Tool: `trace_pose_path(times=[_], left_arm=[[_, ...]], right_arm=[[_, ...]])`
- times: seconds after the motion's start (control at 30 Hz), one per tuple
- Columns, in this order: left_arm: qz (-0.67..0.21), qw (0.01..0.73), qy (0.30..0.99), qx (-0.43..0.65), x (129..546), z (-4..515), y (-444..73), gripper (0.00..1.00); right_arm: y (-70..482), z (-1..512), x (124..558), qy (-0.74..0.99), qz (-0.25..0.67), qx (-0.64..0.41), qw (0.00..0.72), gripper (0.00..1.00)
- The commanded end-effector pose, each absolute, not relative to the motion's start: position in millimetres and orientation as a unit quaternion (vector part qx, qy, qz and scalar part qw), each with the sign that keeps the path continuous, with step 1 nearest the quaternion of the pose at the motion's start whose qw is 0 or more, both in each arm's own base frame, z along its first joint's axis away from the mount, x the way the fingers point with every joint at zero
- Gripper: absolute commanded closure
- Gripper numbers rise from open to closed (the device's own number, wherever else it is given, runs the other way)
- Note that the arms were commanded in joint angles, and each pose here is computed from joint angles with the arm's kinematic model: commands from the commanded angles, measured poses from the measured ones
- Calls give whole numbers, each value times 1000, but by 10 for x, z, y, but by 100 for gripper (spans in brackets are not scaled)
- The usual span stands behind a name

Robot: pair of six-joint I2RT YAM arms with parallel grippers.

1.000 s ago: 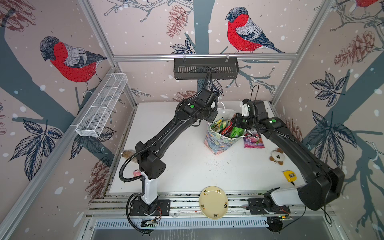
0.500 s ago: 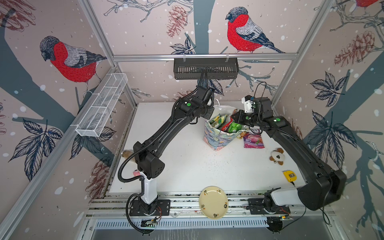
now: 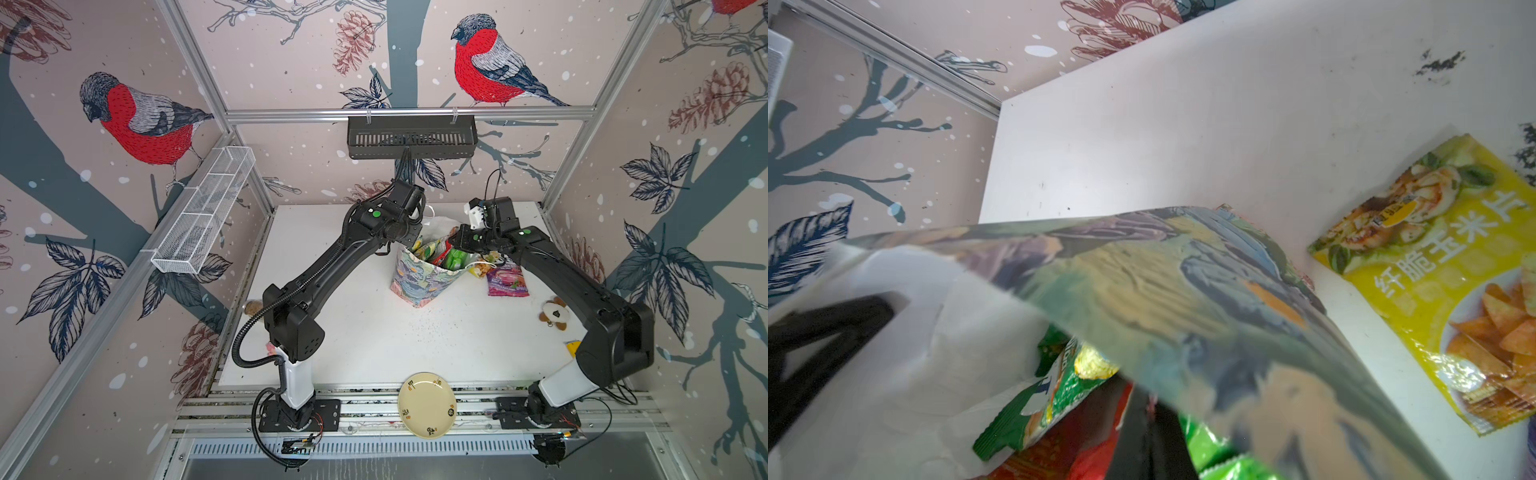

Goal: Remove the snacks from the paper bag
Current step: 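Reach the right gripper deeper into the bag toward the green Fox's packet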

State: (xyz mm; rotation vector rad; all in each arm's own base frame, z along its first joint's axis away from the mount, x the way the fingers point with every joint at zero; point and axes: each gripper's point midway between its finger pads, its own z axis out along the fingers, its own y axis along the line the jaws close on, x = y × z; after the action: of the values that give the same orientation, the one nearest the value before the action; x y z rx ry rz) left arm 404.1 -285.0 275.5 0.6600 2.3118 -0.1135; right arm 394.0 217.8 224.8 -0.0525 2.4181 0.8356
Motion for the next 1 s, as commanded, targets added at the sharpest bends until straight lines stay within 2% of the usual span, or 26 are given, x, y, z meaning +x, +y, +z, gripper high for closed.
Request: trace_pose_path(times=[0.0,0.1,0.17,0.23,0.27,0.37,0.43,0.53,0.63,0.8,0.87,0.97], left_arm=[[-60,400,882,242,4139,2960,-2921,100],[-73,402,879,246,4126,2987,-3008,100],[-74,403,877,251,4123,3002,-3071,100],[-75,402,876,255,4123,2999,-3121,100],[-77,400,876,257,4124,2989,-3144,100],[-81,397,876,261,4136,2977,-3195,100],[-79,397,876,263,4150,2978,-3207,100],[-77,398,875,262,4164,2985,-3209,100],[-78,399,875,263,4172,2984,-3219,100],[-82,398,874,267,4173,2982,-3243,100],[-83,398,873,268,4168,2994,-3244,100],[-79,399,873,269,4162,3001,-3228,100]], right_arm=[[2120,2157,4010,912,280,-28,297,99],[2085,2166,4009,920,258,-36,291,87],[2113,2387,4022,910,258,-45,320,79],[2115,2650,4034,896,261,-46,356,65],[2091,2770,4043,890,258,-42,373,63],[2113,3029,4001,876,264,-45,400,62],[2201,3049,3927,877,278,-47,389,63],[2416,2917,3745,885,304,-53,349,65],[2621,2736,3575,890,323,-59,317,71],[2713,2457,3550,900,320,-50,293,73],[2675,2356,3570,908,302,-40,286,73],[2568,2163,3582,924,266,-26,272,65]])
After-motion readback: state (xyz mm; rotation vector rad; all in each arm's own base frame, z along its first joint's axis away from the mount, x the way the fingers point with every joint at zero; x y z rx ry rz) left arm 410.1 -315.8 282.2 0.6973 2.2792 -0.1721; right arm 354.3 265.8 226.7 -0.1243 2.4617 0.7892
